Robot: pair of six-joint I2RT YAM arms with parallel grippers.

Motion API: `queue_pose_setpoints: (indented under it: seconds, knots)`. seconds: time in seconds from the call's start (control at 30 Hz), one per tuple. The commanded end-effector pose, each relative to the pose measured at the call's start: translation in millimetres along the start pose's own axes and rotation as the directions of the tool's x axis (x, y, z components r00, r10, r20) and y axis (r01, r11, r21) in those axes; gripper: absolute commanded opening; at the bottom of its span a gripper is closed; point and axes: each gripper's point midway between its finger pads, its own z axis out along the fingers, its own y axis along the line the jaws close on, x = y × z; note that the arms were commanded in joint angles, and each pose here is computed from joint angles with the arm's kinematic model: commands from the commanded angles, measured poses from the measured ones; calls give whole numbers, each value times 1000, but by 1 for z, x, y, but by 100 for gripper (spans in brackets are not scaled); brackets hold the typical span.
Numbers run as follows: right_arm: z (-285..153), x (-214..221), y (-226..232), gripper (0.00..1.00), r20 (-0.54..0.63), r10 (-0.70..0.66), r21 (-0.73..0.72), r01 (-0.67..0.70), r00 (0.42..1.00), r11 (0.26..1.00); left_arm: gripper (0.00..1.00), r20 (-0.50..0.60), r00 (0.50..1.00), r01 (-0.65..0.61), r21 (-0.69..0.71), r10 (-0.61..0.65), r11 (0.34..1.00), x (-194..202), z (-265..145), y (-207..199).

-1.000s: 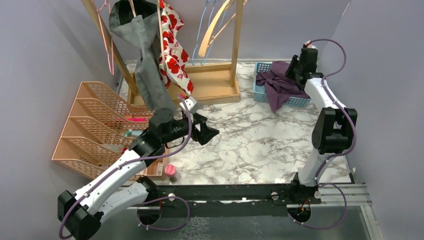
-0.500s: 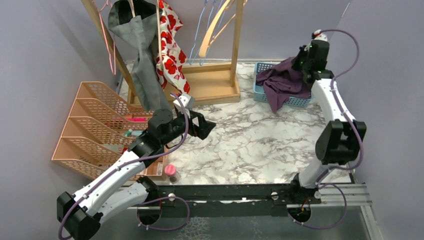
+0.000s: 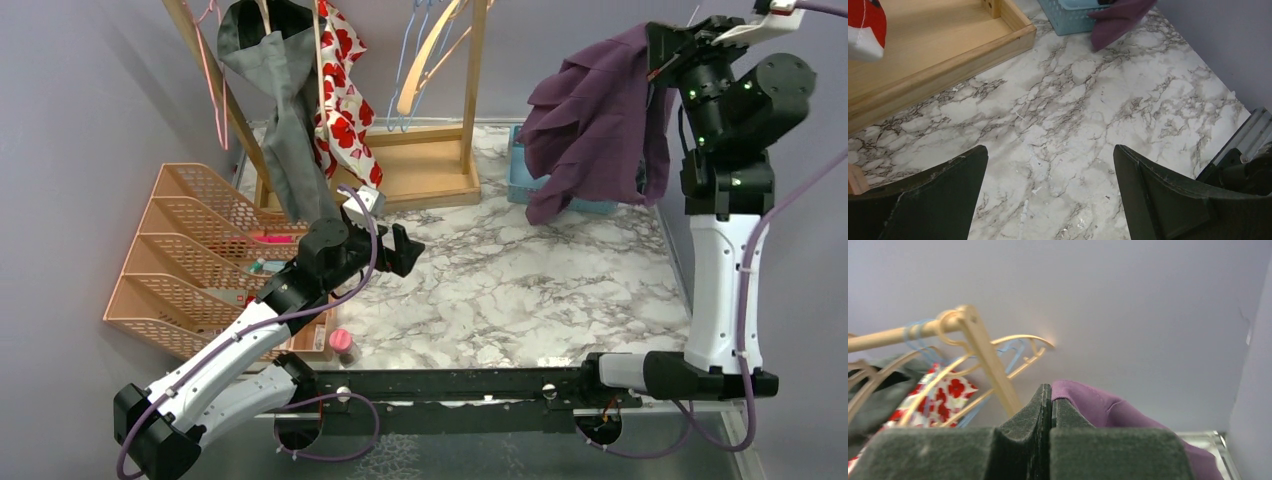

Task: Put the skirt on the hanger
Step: Place the skirt at the center of the board.

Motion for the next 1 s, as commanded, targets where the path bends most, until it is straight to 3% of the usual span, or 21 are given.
queue_pose_setpoints:
  seconds: [0.0, 0.17, 0.3, 0.4, 0.5, 0.6, 0.77, 0.9, 0.97]
  knots:
    - [-39, -57, 50, 1, 76, 5, -188, 10, 997, 982, 99, 41, 999, -5, -27, 6, 1000, -18, -6, 1]
    - [-66, -65, 78, 1, 33, 34, -297, -22, 999, 955, 98, 57, 998, -4, -51, 7, 999, -25, -9, 4]
    - [-75, -10, 87, 1, -190, 92, -359, -156, 978, 920, 98, 64, 998, 6, -57, -2, 998, -26, -13, 5]
    - [-92, 68, 97, 1, -428, 133, -423, -329, 894, 844, 98, 65, 998, 22, -59, -18, 998, -24, -14, 5]
    - [-111, 132, 98, 1, -568, 181, -408, -466, 803, 785, 98, 58, 998, 36, -66, -32, 997, -20, -13, 7]
    - [-119, 179, 108, 1, -644, 198, -366, -526, 739, 768, 98, 51, 998, 48, -84, -44, 995, -16, -11, 10]
    - [-145, 252, 180, 1, -764, 82, -396, -565, 640, 723, 97, 50, 996, 84, -159, -77, 984, -15, -8, 22]
    - [-194, 305, 239, 1, -851, -43, -425, -639, 523, 642, 95, 79, 990, 137, -249, -121, 959, -21, -12, 36]
    - [-221, 331, 249, 1, -879, -99, -415, -648, 466, 638, 94, 99, 987, 152, -266, -130, 952, -24, -14, 39]
